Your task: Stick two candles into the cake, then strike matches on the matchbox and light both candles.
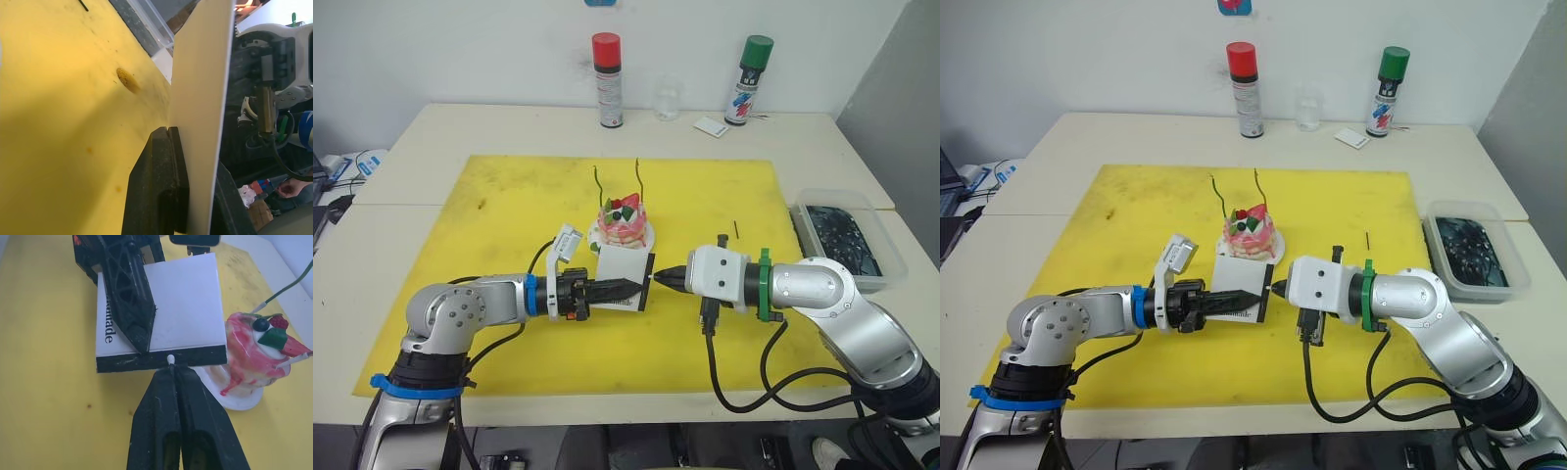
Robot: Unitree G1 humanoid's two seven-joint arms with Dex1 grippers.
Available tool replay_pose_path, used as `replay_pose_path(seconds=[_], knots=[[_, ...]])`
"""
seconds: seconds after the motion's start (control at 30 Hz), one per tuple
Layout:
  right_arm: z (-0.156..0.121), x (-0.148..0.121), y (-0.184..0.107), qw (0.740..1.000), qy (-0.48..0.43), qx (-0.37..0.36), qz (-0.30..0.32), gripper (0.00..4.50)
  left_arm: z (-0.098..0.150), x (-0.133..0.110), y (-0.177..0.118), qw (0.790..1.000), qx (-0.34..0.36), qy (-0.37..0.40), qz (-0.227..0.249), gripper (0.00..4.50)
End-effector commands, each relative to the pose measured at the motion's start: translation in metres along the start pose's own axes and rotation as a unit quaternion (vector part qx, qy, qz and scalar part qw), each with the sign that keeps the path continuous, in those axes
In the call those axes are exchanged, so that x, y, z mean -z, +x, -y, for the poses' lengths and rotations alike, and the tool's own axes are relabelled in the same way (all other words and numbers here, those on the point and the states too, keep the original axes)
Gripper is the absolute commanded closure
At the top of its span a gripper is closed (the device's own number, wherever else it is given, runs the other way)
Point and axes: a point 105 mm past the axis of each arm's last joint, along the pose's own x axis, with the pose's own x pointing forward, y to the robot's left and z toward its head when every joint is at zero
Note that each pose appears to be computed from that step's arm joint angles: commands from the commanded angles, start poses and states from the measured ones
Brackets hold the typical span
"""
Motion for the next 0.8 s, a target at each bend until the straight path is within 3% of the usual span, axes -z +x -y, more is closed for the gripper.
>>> replay_pose_path(seconds=[0.03, 0.8], knots=[[0.001, -0.004, -0.001, 1.0, -0.011, 0.009, 0.005, 4.47, 0.005, -0.004, -0.002, 1.0, 0.006, 0.016, 0.004, 4.5], [-0.008, -0.001, 0.016, 1.0, -0.004, -0.01, -0.013, 4.47, 0.018, 0.003, 0.006, 0.998, 0.033, 0.056, -0.021, 4.5]])
